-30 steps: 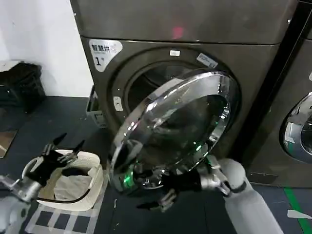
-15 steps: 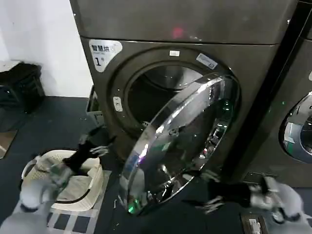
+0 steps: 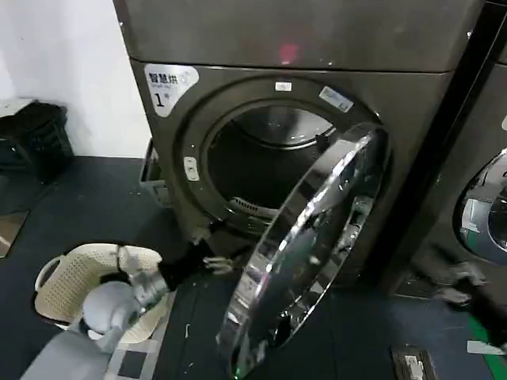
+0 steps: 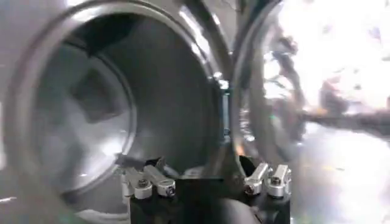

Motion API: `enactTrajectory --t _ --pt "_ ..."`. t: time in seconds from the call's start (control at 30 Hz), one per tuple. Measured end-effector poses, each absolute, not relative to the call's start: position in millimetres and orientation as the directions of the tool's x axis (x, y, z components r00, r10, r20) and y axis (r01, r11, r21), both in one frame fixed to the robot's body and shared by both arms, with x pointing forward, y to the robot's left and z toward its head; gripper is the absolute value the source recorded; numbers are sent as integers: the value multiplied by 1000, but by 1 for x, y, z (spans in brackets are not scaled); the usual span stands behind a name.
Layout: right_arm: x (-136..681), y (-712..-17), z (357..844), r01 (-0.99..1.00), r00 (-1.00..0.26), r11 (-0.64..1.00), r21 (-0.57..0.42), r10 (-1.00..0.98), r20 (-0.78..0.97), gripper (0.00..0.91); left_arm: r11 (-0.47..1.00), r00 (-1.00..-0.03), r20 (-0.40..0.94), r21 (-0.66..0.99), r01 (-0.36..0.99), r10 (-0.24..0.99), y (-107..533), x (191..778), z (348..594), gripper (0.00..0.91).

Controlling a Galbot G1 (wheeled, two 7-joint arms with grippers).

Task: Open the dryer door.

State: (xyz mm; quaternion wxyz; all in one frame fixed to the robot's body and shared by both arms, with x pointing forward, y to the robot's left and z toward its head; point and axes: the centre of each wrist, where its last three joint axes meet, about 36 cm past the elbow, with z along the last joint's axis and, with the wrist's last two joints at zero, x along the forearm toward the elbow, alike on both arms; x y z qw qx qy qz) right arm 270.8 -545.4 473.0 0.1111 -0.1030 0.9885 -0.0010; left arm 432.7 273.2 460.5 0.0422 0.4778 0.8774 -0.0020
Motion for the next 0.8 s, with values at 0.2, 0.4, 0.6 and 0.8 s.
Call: enactTrajectory --t 0.2,0.4,0.6,0.8 --pt "242 -563 511 114 -957 993 -23 104 -269 907 475 -474 -75 -5 880 878 244 429 460 907" --pt "217 -575 530 350 -905 933 -81 315 -285 907 377 -379 -89 -35 925 921 208 428 456 907" --pt "184 -600 551 579 -803 807 -112 542 -247 907 300 -303 -97 -42 953 948 170 436 455 907" --pt "156 -616 573 675 -731 726 -132 634 -252 907 278 -282 -146 -45 959 948 132 443 455 907"
